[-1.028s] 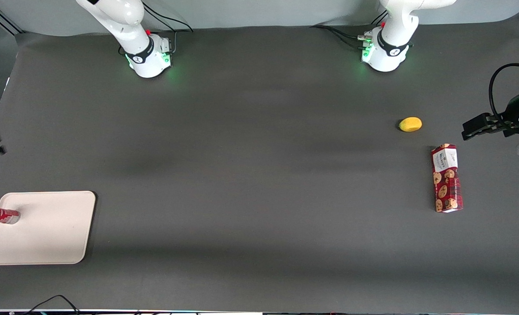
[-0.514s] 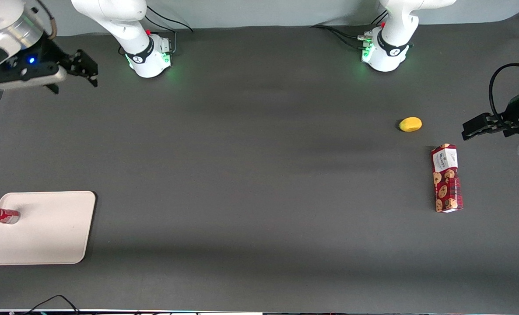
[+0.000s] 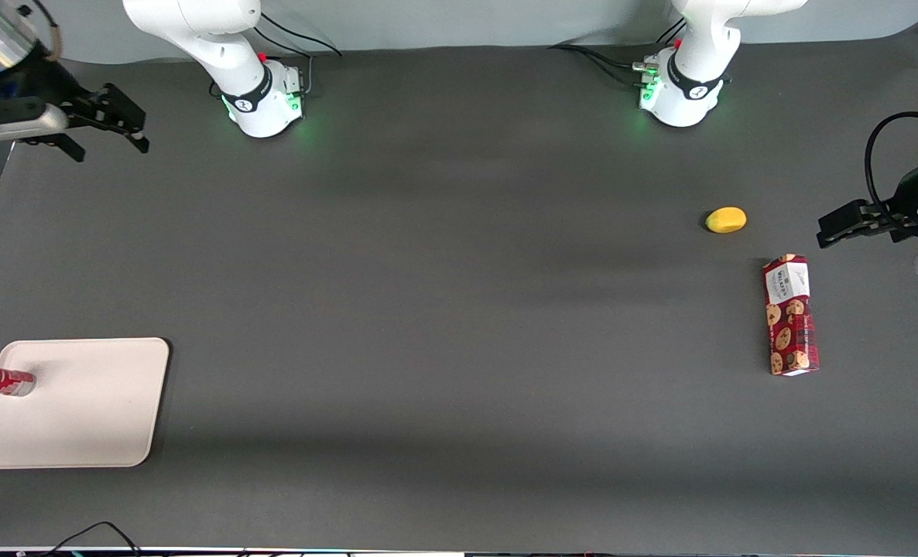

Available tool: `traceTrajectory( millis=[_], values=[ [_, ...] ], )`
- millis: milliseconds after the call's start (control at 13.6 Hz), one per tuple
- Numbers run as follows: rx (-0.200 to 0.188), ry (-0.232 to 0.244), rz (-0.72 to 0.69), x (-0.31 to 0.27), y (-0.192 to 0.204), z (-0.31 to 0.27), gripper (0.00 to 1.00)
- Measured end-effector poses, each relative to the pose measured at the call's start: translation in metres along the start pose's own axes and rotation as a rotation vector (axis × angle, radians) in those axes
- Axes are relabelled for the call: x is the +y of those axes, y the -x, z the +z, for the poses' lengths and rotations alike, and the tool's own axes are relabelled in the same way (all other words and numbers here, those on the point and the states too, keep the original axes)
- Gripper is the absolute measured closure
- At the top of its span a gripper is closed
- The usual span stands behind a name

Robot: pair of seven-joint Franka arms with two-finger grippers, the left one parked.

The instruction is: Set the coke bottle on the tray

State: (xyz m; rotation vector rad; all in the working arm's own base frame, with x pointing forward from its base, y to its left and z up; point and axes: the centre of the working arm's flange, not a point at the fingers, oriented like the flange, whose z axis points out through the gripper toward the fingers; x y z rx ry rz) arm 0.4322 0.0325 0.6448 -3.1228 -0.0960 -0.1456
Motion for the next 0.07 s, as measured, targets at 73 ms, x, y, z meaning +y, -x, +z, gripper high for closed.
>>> traceTrajectory(
  millis=[73],
  values=[
    [0.012,-0.001,0.011,0.0002,-0.0070,-0.0059,0.00]
  ],
)
